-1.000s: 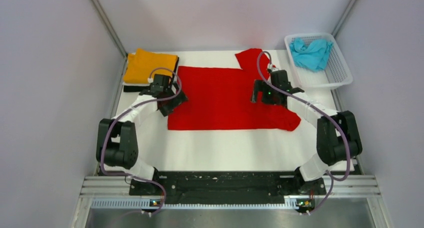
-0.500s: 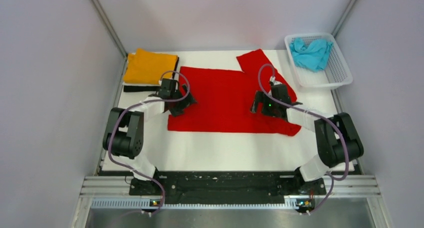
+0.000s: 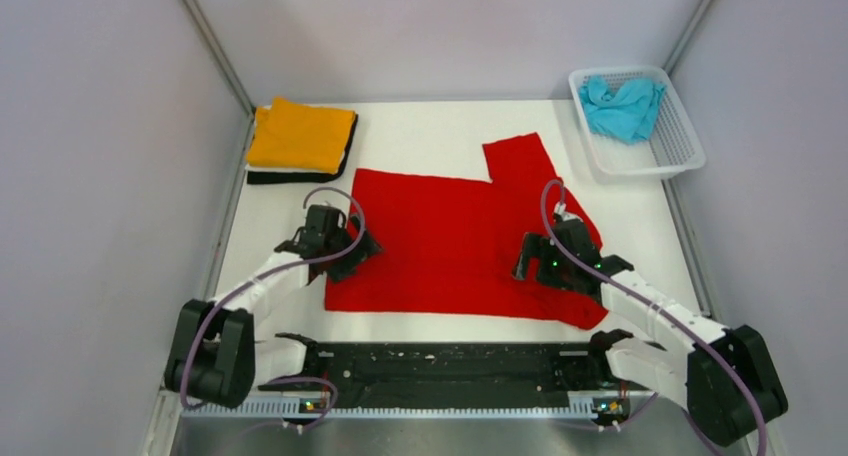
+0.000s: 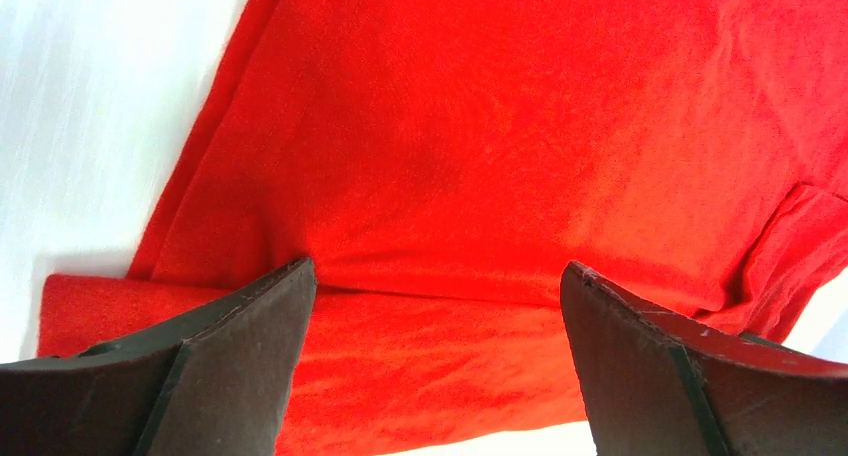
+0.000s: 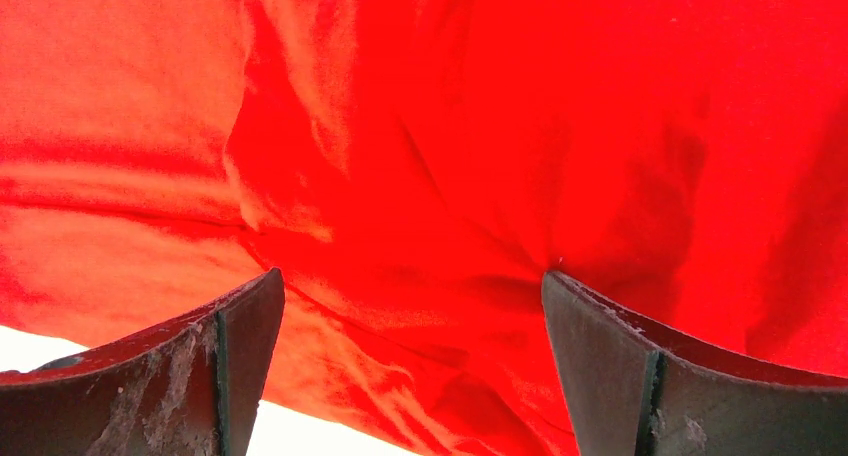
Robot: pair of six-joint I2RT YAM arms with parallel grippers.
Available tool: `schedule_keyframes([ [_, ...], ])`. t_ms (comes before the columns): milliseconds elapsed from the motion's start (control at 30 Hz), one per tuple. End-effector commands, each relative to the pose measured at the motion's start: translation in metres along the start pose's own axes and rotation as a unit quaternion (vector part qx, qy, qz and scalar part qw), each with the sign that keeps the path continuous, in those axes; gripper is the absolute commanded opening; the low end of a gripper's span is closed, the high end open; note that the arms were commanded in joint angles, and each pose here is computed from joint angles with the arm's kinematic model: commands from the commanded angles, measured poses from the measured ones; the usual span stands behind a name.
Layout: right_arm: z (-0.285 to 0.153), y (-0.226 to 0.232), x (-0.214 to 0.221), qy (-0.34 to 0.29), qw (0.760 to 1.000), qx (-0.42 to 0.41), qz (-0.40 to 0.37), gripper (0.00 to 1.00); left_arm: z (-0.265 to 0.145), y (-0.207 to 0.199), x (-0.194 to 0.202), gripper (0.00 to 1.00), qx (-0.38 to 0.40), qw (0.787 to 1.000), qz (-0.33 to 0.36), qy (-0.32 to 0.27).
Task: Fold and stack the t-shirts
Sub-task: Grab the side of the flattened tshirt furthest away from the robot with both arms
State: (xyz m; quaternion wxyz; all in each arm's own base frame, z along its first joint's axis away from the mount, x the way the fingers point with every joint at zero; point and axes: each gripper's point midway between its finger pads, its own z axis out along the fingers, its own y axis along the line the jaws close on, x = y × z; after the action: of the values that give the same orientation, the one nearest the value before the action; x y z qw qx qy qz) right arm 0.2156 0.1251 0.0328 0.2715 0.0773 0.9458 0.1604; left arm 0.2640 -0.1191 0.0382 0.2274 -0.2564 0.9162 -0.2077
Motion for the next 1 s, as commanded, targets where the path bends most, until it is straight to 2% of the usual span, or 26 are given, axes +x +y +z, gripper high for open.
schedule_keyframes([
  [0, -0.01, -0.027, 0.021, 0.016, 0.998, 0.052, 0.008, 0.99, -0.02, 0.069, 0.055, 0.99, -0.108, 0.992, -0.013, 0.06],
  [133, -0.007, -0.019, 0.001, -0.012, 0.999, 0.048, 0.006, 0.99, -0.025, 0.055, 0.053, 0.99, -0.07, 0.996, -0.019, 0.045],
  [367, 0.01, -0.01, -0.036, -0.041, 0.997, 0.068, -0.011, 0.99, -0.024, 0.055, 0.059, 0.99, -0.077, 0.995, -0.022, 0.06],
  [533, 0.009, -0.006, -0.056, -0.059, 0.995, 0.077, -0.035, 0.99, -0.029, 0.038, 0.042, 0.99, -0.06, 0.997, -0.012, 0.035],
  [700, -0.016, 0.017, -0.086, -0.089, 0.993, 0.045, -0.067, 0.99, -0.047, -0.003, -0.012, 0.99, -0.05, 0.998, 0.024, -0.024],
  [833, -0.038, 0.03, -0.126, -0.149, 0.984, 0.045, -0.084, 0.99, -0.051, -0.017, -0.068, 0.99, -0.095, 0.989, 0.045, -0.103],
  [900, -0.041, 0.029, -0.148, -0.183, 0.979, 0.059, -0.074, 0.99, -0.043, -0.021, -0.095, 0.99, -0.118, 0.982, 0.058, -0.133],
  [967, -0.038, 0.032, -0.17, -0.203, 0.976, 0.051, -0.061, 0.99, -0.029, -0.024, -0.119, 0.99, -0.138, 0.979, 0.064, -0.134],
])
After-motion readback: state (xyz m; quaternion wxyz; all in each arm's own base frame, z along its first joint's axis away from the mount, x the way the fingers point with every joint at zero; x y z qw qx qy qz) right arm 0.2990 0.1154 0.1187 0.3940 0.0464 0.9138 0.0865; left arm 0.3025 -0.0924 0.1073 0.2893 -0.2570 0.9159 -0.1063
